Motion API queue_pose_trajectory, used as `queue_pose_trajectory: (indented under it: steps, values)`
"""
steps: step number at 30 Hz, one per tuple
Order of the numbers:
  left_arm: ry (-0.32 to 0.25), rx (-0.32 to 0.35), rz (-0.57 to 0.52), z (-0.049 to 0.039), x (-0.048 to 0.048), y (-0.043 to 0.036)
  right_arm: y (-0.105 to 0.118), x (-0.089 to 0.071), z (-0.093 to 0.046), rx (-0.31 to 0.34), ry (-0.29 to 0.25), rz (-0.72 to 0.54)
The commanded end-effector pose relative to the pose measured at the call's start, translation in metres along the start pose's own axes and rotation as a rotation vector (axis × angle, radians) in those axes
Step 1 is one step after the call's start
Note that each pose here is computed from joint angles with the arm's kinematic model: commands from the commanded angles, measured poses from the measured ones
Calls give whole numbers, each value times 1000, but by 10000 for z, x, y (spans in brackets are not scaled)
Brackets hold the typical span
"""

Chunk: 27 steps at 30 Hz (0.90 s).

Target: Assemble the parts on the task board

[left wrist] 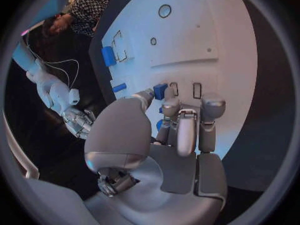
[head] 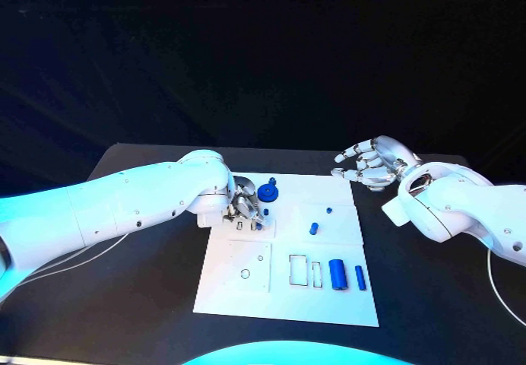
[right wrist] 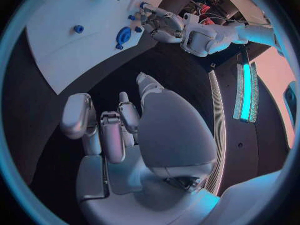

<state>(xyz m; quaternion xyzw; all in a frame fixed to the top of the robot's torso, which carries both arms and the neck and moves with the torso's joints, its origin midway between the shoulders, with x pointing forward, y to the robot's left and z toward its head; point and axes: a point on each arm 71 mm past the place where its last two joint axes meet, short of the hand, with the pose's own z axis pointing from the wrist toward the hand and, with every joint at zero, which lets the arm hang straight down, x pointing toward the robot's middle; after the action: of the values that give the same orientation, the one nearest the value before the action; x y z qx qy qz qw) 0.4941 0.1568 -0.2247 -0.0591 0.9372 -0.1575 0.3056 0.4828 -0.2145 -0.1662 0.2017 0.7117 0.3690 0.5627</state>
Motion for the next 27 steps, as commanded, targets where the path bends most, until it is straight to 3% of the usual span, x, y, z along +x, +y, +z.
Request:
queue_pose_trajectory:
  steps: [1, 14, 27]
  values:
    - [24, 12, -4, 7, 21, -14, 5, 17, 2, -6, 18, -6]
    - [1, 58, -132, -24, -8, 27, -1, 34, 15, -3, 33, -9]
    - [-34, 45, -156, -101, -28, 156, -6, 43, 17, -3, 44, -15]
